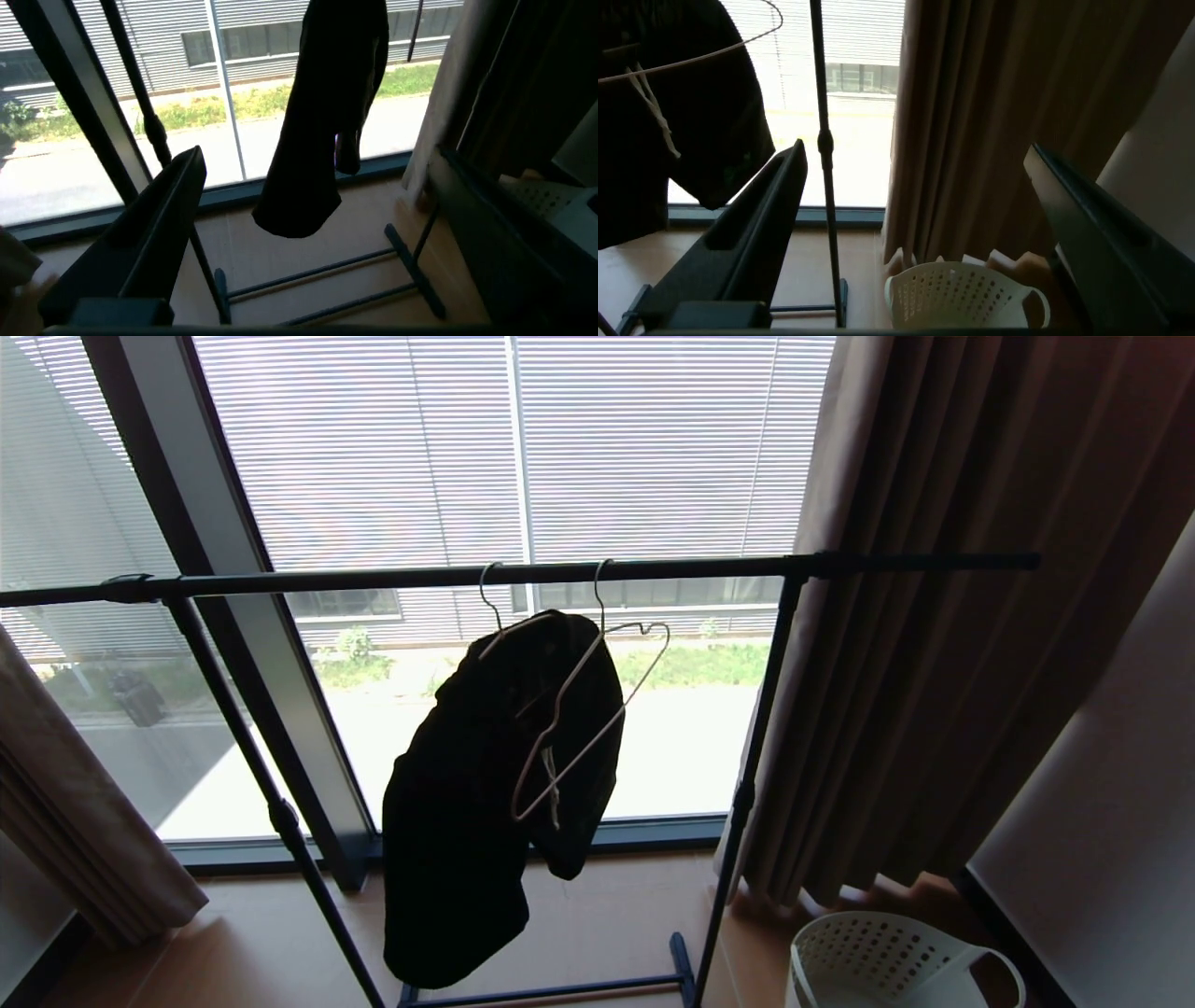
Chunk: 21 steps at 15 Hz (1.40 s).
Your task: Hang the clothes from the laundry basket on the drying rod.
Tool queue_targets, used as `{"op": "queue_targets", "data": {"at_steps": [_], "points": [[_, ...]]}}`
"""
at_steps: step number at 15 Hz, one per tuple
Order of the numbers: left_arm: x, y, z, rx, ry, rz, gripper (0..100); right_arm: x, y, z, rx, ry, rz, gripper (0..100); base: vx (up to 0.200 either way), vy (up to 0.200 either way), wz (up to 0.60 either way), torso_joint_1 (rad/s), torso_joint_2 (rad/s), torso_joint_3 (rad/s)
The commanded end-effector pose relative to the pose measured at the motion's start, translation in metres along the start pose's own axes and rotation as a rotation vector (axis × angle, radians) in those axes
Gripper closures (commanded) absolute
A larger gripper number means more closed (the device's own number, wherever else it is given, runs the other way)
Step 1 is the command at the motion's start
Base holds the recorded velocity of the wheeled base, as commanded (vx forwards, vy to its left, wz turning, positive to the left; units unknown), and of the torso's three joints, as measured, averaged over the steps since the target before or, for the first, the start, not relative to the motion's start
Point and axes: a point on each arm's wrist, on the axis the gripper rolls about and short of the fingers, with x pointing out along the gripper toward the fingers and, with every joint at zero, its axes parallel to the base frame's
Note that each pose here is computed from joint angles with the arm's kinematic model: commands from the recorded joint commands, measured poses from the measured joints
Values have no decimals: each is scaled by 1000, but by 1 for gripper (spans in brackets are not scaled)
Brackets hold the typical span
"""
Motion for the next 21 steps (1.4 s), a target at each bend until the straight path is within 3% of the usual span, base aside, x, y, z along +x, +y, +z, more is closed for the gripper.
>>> {"op": "queue_targets", "data": {"at_steps": [1,2,6,10,14,21], "points": [[-5,-2,-2,20,-69,68,0,0,0,0,3,1,-1,0,0,0,0,0,0,0],[-4,0,-2,-1,-59,112,0,0,0,0,3,0,-1,0,0,0,0,0,0,0],[-5,0,-2,-32,-64,117,0,0,0,0,9,0,-1,0,0,0,0,0,0,0],[-5,0,-2,-22,-63,110,0,0,0,0,7,0,1,0,0,0,0,0,0,0],[-5,0,-2,-18,-62,110,0,0,0,0,4,0,1,0,-200,0,0,11,8,0],[-5,0,-2,-22,-63,111,0,0,0,0,3,0,2,0,0,0,0,-29,84,45]]}}
